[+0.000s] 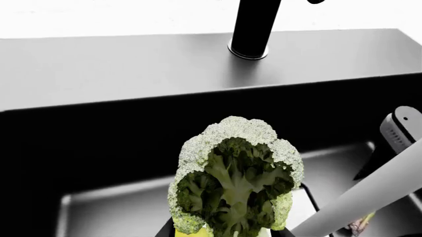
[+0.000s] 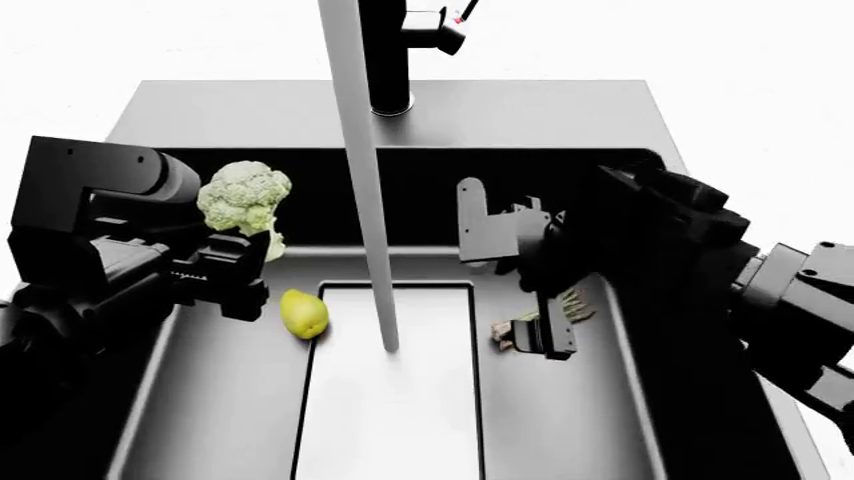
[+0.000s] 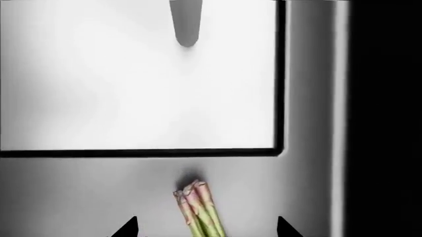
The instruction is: Pick the broccolis and asparaguss from the sink and place them in one bowl. Place the pear in the other bowl. Then turn off the sink faucet.
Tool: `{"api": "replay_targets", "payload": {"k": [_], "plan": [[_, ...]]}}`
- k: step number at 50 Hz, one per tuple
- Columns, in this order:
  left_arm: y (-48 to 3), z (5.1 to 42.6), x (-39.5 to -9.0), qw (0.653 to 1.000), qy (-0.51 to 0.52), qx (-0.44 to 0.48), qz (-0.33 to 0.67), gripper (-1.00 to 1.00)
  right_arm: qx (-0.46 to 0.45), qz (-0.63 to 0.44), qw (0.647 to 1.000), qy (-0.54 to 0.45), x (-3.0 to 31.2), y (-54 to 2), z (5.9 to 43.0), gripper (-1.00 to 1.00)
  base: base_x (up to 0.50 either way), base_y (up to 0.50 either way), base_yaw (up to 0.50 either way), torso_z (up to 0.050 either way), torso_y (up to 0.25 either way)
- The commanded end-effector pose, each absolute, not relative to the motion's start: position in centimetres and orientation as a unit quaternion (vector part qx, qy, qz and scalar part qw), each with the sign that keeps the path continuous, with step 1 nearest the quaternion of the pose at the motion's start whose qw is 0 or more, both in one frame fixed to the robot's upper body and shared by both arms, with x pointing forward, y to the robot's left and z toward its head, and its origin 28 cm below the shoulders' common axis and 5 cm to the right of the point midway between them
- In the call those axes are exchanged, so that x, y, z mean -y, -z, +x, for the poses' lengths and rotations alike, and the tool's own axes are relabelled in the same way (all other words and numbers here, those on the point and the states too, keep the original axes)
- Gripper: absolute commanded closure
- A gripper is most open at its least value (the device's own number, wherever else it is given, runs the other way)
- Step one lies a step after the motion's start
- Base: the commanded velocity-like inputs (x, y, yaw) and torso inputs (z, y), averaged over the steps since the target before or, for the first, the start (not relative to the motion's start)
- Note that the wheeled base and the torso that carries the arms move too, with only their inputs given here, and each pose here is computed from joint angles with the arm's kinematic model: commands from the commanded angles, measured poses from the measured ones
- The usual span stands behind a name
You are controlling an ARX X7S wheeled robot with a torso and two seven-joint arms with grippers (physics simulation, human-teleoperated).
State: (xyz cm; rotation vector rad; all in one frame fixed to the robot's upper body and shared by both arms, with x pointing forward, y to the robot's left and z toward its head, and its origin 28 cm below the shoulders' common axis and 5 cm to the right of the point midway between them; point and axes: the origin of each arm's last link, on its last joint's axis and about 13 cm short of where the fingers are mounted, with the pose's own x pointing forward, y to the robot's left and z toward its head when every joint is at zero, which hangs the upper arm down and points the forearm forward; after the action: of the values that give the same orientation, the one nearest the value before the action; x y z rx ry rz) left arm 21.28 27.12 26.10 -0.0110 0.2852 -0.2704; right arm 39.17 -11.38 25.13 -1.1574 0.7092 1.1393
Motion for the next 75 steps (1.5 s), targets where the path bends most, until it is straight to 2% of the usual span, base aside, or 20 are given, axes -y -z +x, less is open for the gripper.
{"api": "replay_targets", "payload": {"k": [1,15,49,50,64,75], "plan": [[-26.4,21.1,-27.2,0.982,0.13,-0.135,-0.01,1.0,-0.331,-0.519,0.614,-0.493,11.1,-23.7,40.4,-1.0,0.0,0.0,0.0,0.0,0.0],[-26.5,21.1,-27.2,0.983,0.129,-0.133,-0.011,1.0,-0.356,-0.519,0.598,-0.496,11.0,-21.6,41.8,-1.0,0.0,0.0,0.0,0.0,0.001],[-26.4,21.2,-27.1,0.982,0.131,-0.134,-0.012,1.0,-0.404,-0.529,0.57,-0.482,11.5,-18.3,42.5,-1.0,0.0,0.0,0.0,0.0,0.0],[-26.4,21.1,-27.1,0.982,0.131,-0.134,-0.012,1.0,-0.404,-0.529,0.569,-0.482,11.5,-18.2,42.4,1.0,0.0,0.0,0.0,0.0,0.0],[-26.4,21.0,-27.2,0.982,0.134,-0.129,-0.015,1.0,-0.386,-0.53,0.578,-0.485,11.4,-19.7,41.5,1.0,0.0,0.0,0.0,0.0,0.0],[-26.4,20.8,-27.1,0.982,0.138,-0.125,-0.017,1.0,-0.333,-0.53,0.611,-0.485,11.2,-22.1,40.3,1.0,0.0,0.0,0.0,0.0,0.0]]}}
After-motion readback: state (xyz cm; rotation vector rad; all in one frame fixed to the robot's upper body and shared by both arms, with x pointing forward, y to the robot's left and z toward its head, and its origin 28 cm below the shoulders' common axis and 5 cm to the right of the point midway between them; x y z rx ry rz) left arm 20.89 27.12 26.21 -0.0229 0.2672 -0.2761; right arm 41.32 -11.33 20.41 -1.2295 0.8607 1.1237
